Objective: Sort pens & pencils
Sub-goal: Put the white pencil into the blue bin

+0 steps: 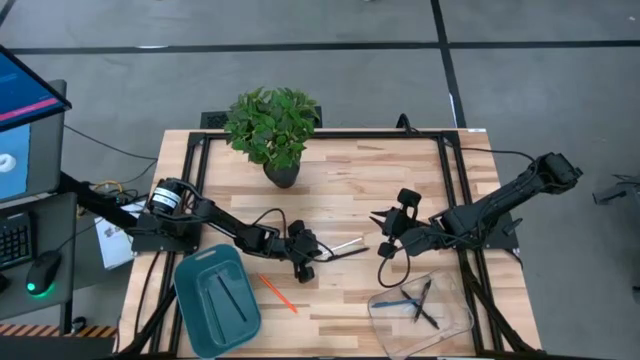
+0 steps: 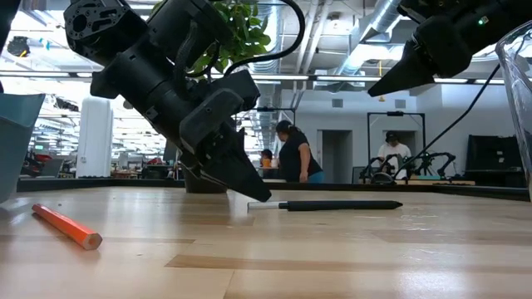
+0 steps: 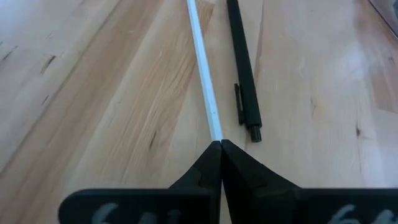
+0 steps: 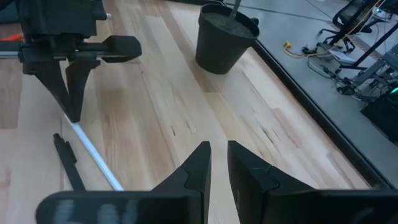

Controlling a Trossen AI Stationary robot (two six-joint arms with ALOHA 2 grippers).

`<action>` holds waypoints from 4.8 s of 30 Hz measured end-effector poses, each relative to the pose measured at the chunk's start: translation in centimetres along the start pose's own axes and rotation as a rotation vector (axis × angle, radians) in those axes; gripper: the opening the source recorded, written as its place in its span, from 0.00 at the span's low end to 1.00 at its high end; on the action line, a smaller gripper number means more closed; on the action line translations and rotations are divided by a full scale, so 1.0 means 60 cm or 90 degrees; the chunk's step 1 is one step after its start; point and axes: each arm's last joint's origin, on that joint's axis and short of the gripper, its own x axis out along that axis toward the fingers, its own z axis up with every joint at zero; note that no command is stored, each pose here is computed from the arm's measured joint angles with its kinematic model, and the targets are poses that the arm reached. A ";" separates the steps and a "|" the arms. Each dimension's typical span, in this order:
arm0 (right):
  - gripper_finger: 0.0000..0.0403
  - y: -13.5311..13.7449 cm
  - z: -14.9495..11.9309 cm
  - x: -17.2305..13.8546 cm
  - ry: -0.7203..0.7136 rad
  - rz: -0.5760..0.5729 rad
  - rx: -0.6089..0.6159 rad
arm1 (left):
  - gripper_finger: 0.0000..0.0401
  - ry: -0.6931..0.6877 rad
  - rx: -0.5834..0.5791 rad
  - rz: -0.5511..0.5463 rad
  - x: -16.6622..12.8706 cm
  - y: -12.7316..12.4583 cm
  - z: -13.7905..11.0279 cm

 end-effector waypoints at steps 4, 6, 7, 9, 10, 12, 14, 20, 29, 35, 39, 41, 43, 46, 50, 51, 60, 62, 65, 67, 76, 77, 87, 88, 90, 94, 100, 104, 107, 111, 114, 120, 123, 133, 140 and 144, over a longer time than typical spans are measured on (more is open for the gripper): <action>0.19 0.000 0.000 0.000 0.000 0.000 0.000 | 0.00 -0.001 -0.001 0.000 0.000 0.000 0.000; 0.19 0.000 0.000 0.000 0.000 0.000 0.000 | 0.00 -0.002 -0.001 0.000 0.000 0.000 0.001; 0.19 0.000 0.000 0.000 0.000 0.000 0.000 | 0.00 -0.005 -0.002 -0.001 0.000 0.000 0.001; 0.19 0.000 0.000 0.000 0.000 0.000 0.001 | 0.00 -0.010 -0.004 -0.004 0.000 -0.001 0.003; 0.19 0.000 0.000 0.000 0.000 0.000 0.002 | 0.00 -0.011 -0.005 -0.008 0.000 -0.002 0.004; 0.19 0.000 0.000 0.000 0.000 0.000 0.002 | 0.00 -0.008 -0.005 -0.020 0.000 -0.003 0.004; 0.19 0.000 0.000 0.000 0.000 0.000 0.010 | 0.01 -0.007 -0.006 -0.022 0.000 -0.003 0.004; 0.19 0.000 0.000 0.000 0.001 0.003 0.012 | 0.09 -0.006 -0.030 -0.023 -0.001 -0.003 0.004; 0.19 0.000 0.000 0.000 0.001 0.002 0.012 | 0.22 -0.005 -0.040 -0.023 -0.001 -0.003 0.003; 0.19 0.000 0.000 0.000 0.001 0.002 0.012 | 0.23 0.002 -0.045 -0.018 -0.002 -0.006 0.000; 0.19 0.000 0.000 0.000 0.001 0.003 0.012 | 0.23 -0.003 -0.042 0.002 -0.004 -0.010 -0.003; 0.19 0.000 0.000 0.000 0.001 0.003 0.012 | 0.23 -0.010 -0.042 0.019 -0.005 -0.012 -0.004; 0.19 0.000 0.000 0.000 0.001 0.002 0.012 | 0.23 -0.015 -0.042 0.028 -0.005 -0.012 -0.005; 0.19 0.000 0.000 0.000 0.001 0.002 0.012 | 0.23 -0.010 -0.047 0.034 -0.005 -0.011 -0.006; 0.19 0.000 0.000 0.000 0.001 0.003 0.012 | 0.23 0.009 -0.056 0.043 -0.006 -0.010 -0.012; 0.19 0.000 0.000 0.000 0.001 0.002 0.013 | 0.23 0.010 -0.055 0.044 -0.006 -0.010 -0.012; 0.19 0.000 0.000 0.000 0.001 0.003 0.012 | 0.23 0.014 -0.052 0.044 -0.007 -0.013 -0.015; 0.19 0.000 0.000 0.000 0.001 0.003 0.012 | 0.23 0.020 -0.049 0.052 -0.007 -0.012 -0.016; 0.19 0.000 0.000 0.000 0.001 0.003 0.012 | 0.23 0.027 -0.048 0.067 -0.006 -0.007 -0.017; 0.19 0.000 0.000 0.000 0.001 0.003 0.013 | 0.23 0.027 -0.048 0.067 -0.006 -0.007 -0.017; 0.19 0.000 0.000 0.000 0.001 0.002 0.013 | 0.23 0.026 -0.030 0.067 -0.006 -0.006 -0.017; 0.19 0.000 0.000 0.000 0.001 0.002 0.013 | 0.23 0.026 -0.025 0.067 -0.006 -0.006 -0.017; 0.19 0.000 0.000 0.000 -0.001 0.003 0.011 | 0.23 0.030 -0.017 0.062 0.000 0.014 -0.008; 0.19 0.000 0.001 0.000 -0.001 0.003 0.011 | 0.23 0.030 -0.019 0.058 0.001 0.015 -0.006; 0.19 0.000 0.001 0.000 -0.001 0.003 0.010 | 0.23 0.026 -0.015 0.053 0.002 0.017 -0.004; 0.19 0.000 0.000 0.000 -0.001 0.003 0.009 | 0.23 0.023 -0.009 0.044 0.005 0.022 -0.001; 0.19 0.000 0.001 0.000 -0.001 0.003 0.009 | 0.23 0.019 -0.011 0.034 0.019 0.031 -0.004; 0.19 0.000 0.001 0.000 -0.002 0.003 0.009 | 0.23 0.006 -0.012 0.017 0.041 0.032 -0.016; 0.19 0.000 0.000 0.000 0.000 0.002 0.007 | 0.23 0.000 -0.015 0.015 0.049 0.032 -0.021; 0.19 0.000 0.000 0.000 0.001 0.002 0.007 | 0.23 -0.002 -0.016 0.011 0.049 0.033 -0.021; 0.19 0.000 0.000 0.000 0.001 0.002 0.007 | 0.23 0.001 -0.010 0.000 0.050 0.032 -0.020; 0.19 0.000 0.000 0.000 0.001 0.003 0.011 | 0.23 0.004 -0.009 -0.006 0.050 0.033 -0.020; 0.19 0.001 0.000 0.000 0.003 0.010 0.012 | 0.23 0.006 -0.009 -0.009 0.050 0.032 -0.020; 0.19 0.001 0.000 0.000 0.004 0.016 0.012 | 0.23 0.008 -0.015 -0.018 0.051 0.038 -0.018; 0.19 0.001 0.000 0.000 0.004 0.016 0.012 | 0.23 0.009 -0.017 -0.020 0.052 0.039 -0.017; 0.19 0.001 0.000 0.000 0.004 0.016 0.012 | 0.23 0.010 -0.014 -0.019 0.052 0.041 -0.017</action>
